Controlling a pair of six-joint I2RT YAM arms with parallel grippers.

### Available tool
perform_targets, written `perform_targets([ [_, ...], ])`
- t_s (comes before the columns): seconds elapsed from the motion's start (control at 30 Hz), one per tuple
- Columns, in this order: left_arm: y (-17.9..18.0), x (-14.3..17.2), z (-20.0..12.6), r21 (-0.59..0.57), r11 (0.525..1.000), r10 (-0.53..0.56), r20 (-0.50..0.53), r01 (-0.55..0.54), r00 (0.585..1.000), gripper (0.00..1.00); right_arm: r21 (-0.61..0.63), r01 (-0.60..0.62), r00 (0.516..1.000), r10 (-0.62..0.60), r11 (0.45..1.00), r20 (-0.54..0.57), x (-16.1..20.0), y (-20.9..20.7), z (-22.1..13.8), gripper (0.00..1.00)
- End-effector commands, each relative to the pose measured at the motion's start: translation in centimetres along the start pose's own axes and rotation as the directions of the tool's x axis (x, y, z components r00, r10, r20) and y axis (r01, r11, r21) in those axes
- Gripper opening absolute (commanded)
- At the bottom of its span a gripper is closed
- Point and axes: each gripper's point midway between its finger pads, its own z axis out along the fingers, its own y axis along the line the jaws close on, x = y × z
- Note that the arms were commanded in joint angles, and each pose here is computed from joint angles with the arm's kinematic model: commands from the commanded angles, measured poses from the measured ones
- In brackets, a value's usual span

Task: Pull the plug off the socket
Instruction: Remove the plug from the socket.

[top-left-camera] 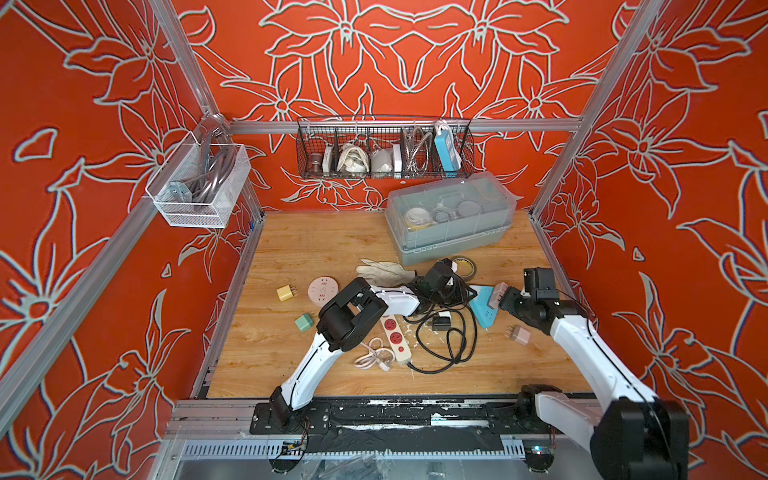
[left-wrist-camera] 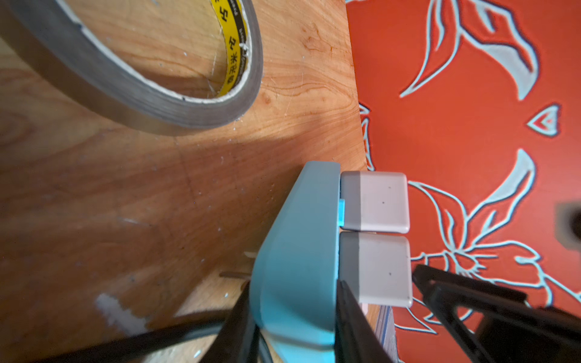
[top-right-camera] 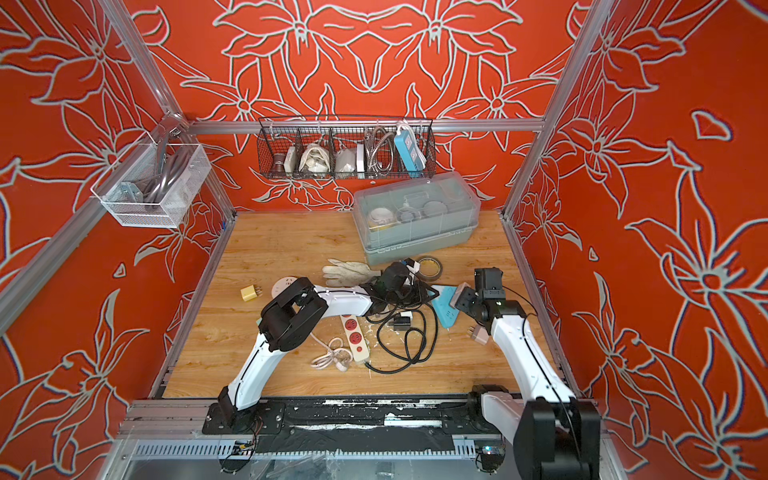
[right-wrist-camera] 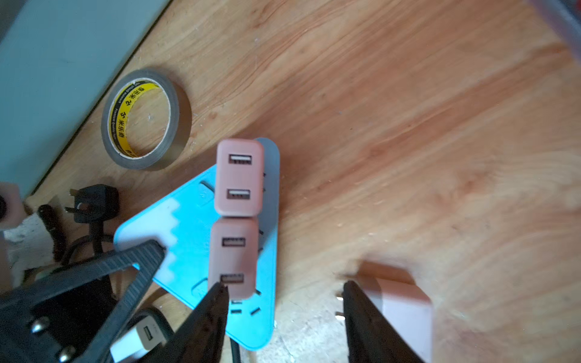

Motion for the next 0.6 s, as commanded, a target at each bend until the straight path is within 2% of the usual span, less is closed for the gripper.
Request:
perform_targets([
  [0.0, 13.0, 7.9, -0.3, -0.372, 0.928, -0.094, -0.18, 0.021, 0.979, 0.09, -0.058, 0.029, 0.998, -0.033, 0.998, -0.062, -0.1, 1.8, 0.9, 0.59],
  [0.17, 12.8, 7.9, -0.3, -0.37, 0.929, -0.09, -0.18, 0.018, 0.98, 0.08, -0.061, 0.047, 0.996, -0.051, 0.997, -0.071, -0.6, 2.4, 2.2, 0.61],
  [0.4, 13.3, 8.0, -0.1, -0.376, 0.926, -0.096, -0.177, 0.023, 0.979, 0.08, -0.072, 0.037, 0.995, -0.044, 0.997, -0.094, -0.1, 2.7, 2.4, 0.57],
  [0.57, 13.0, 7.9, 0.0, -0.372, 0.928, -0.097, -0.173, 0.026, 0.98, 0.08, -0.06, 0.062, 0.989, -0.07, 0.996, -0.131, 1.8, 2.3, 3.1, 0.47],
])
